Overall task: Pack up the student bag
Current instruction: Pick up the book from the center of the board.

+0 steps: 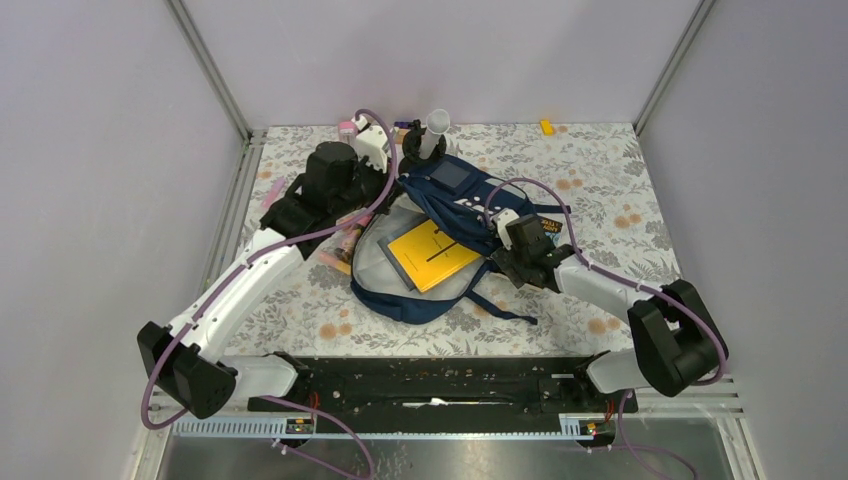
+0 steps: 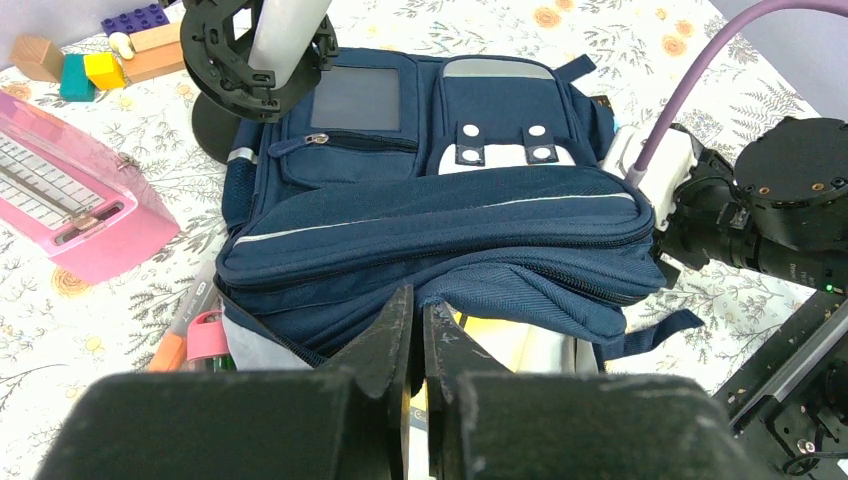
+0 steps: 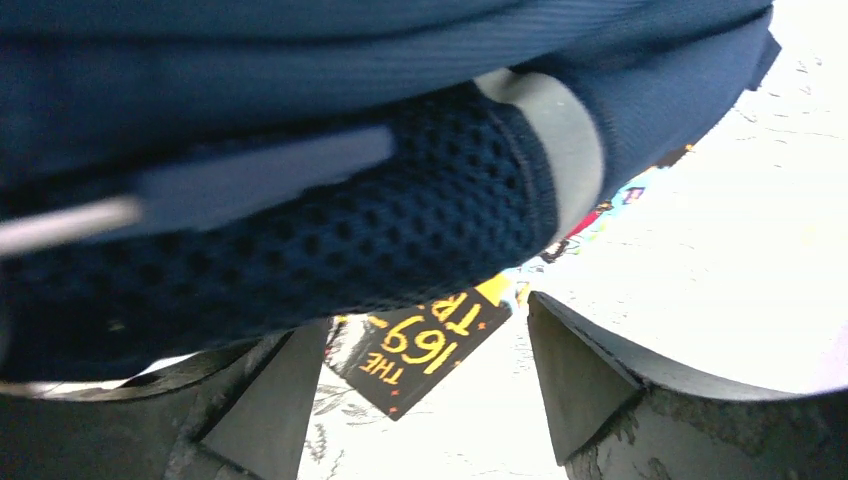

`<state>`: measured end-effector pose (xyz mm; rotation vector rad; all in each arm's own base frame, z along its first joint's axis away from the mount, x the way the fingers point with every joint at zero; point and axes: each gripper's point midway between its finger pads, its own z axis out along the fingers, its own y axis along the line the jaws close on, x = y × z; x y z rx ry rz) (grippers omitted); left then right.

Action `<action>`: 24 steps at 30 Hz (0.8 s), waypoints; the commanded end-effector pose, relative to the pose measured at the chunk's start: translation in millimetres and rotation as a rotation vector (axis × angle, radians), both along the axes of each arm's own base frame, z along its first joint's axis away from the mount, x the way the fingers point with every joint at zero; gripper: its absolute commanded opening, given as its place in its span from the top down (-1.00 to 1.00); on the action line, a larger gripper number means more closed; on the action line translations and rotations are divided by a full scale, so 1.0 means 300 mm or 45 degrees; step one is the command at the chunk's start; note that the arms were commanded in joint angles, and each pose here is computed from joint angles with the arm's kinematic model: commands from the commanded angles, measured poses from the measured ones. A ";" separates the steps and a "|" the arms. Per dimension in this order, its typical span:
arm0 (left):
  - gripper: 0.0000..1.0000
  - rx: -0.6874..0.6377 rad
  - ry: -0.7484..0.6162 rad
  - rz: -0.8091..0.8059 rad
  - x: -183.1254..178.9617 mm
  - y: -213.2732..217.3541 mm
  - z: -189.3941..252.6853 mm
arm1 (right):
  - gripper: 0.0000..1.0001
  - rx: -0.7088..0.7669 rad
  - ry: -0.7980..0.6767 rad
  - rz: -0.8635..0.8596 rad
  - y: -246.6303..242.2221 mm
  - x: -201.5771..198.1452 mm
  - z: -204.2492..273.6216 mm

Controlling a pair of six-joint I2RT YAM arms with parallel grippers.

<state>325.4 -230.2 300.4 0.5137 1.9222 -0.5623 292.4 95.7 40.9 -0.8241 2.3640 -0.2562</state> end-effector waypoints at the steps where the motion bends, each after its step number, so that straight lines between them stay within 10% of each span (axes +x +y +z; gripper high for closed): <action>1: 1.00 -0.172 -0.269 0.070 0.031 0.035 0.248 | -0.55 -0.237 -0.023 -0.053 -0.100 0.008 -0.019; 7: 1.00 -0.178 -0.267 0.062 0.029 0.032 0.250 | -0.45 -0.357 -0.078 -0.153 -0.164 0.022 0.003; 13: 1.00 -0.179 -0.271 0.067 0.030 0.039 0.254 | -0.60 0.002 -0.131 0.009 -0.026 -0.034 0.047; 24: 1.00 -0.203 -0.259 0.061 0.034 0.040 0.254 | -0.67 -0.155 -0.025 0.162 0.020 -0.089 -0.015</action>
